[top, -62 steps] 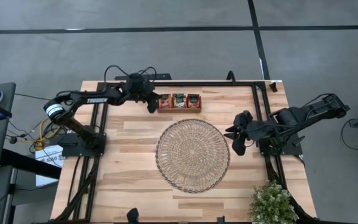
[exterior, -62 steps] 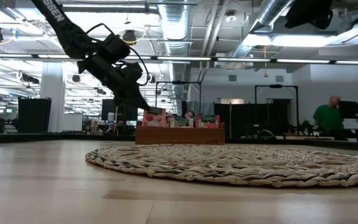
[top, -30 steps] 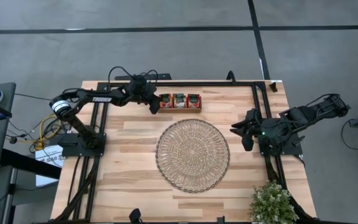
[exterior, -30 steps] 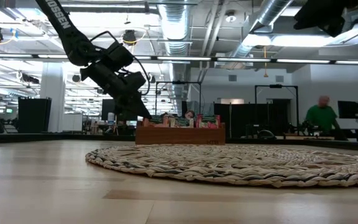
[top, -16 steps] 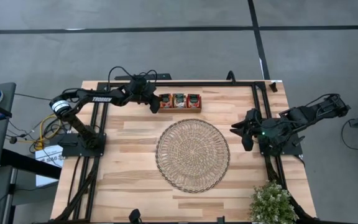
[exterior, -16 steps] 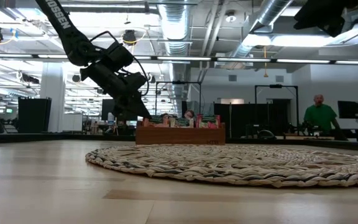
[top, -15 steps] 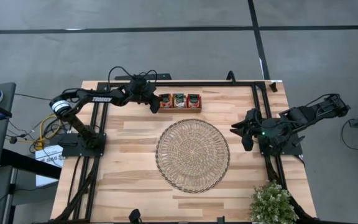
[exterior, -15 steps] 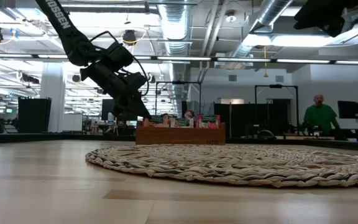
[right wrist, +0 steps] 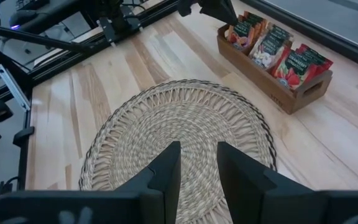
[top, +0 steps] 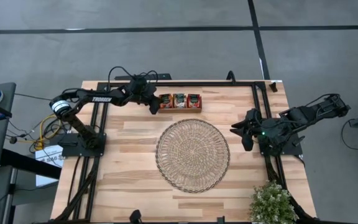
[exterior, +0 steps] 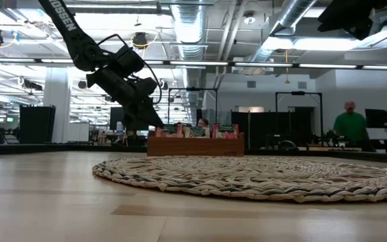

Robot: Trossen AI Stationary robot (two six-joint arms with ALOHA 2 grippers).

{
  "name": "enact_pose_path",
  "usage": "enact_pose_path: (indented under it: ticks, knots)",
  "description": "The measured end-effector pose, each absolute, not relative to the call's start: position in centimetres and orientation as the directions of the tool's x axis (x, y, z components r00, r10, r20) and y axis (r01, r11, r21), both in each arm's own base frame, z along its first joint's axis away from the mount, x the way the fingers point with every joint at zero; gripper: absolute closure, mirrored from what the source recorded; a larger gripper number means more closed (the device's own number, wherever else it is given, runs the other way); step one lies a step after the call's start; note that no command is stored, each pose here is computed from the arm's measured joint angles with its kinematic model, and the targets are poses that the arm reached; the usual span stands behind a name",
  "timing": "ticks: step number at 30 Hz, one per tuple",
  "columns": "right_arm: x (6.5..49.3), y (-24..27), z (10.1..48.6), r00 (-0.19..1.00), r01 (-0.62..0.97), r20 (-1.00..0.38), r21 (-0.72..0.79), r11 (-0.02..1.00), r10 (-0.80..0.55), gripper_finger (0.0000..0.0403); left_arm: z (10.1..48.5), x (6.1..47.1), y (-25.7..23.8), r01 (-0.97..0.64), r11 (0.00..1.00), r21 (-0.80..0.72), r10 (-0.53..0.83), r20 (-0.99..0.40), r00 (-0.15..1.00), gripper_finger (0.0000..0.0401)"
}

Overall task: Pick & Place Tea
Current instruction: Put the orange tea bag into the left section of the brown wooden organizer

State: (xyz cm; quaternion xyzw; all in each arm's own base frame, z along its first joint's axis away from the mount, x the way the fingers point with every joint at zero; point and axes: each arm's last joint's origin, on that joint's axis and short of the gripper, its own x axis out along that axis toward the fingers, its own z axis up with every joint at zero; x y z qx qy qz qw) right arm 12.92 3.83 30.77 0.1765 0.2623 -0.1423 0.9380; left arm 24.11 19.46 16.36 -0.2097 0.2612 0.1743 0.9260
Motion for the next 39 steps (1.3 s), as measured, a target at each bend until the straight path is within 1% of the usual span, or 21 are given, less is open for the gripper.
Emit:
enact_pose_path:
  ticks: [6, 23, 26, 35, 39]
  knots:
    - [12.9, 3.9, 30.8, 0.822, 0.354, -0.545, 0.26, 0.898, -0.167, 0.0306, 16.3, 24.1, 19.5, -0.469, 0.832, -0.298, 0.241, -0.567, 0.788, 0.0375]
    - [12.9, 3.9, 30.7, 0.822, 0.347, -0.549, 0.273, 0.897, -0.151, 0.0306, 16.0, 23.9, 19.4, -0.477, 0.825, -0.305, 0.226, -0.594, 0.772, 0.037]
    - [12.9, 3.9, 30.7, 0.822, 0.347, -0.549, 0.273, 0.897, -0.151, 0.0306, 16.0, 23.9, 19.4, -0.471, 0.826, -0.309, 0.22, -0.593, 0.775, 0.035]
    - [12.9, 3.9, 30.7, 0.822, 0.346, -0.549, 0.273, 0.897, -0.15, 0.0306, 16.3, 23.9, 19.3, -0.463, 0.819, -0.339, 0.203, -0.583, 0.787, 0.0252]
    - [12.9, 3.9, 30.7, 0.822, 0.344, -0.549, 0.269, 0.899, -0.15, 0.0306, 17.7, 23.6, 19.0, -0.463, 0.816, -0.347, 0.22, -0.555, 0.802, 0.0233]
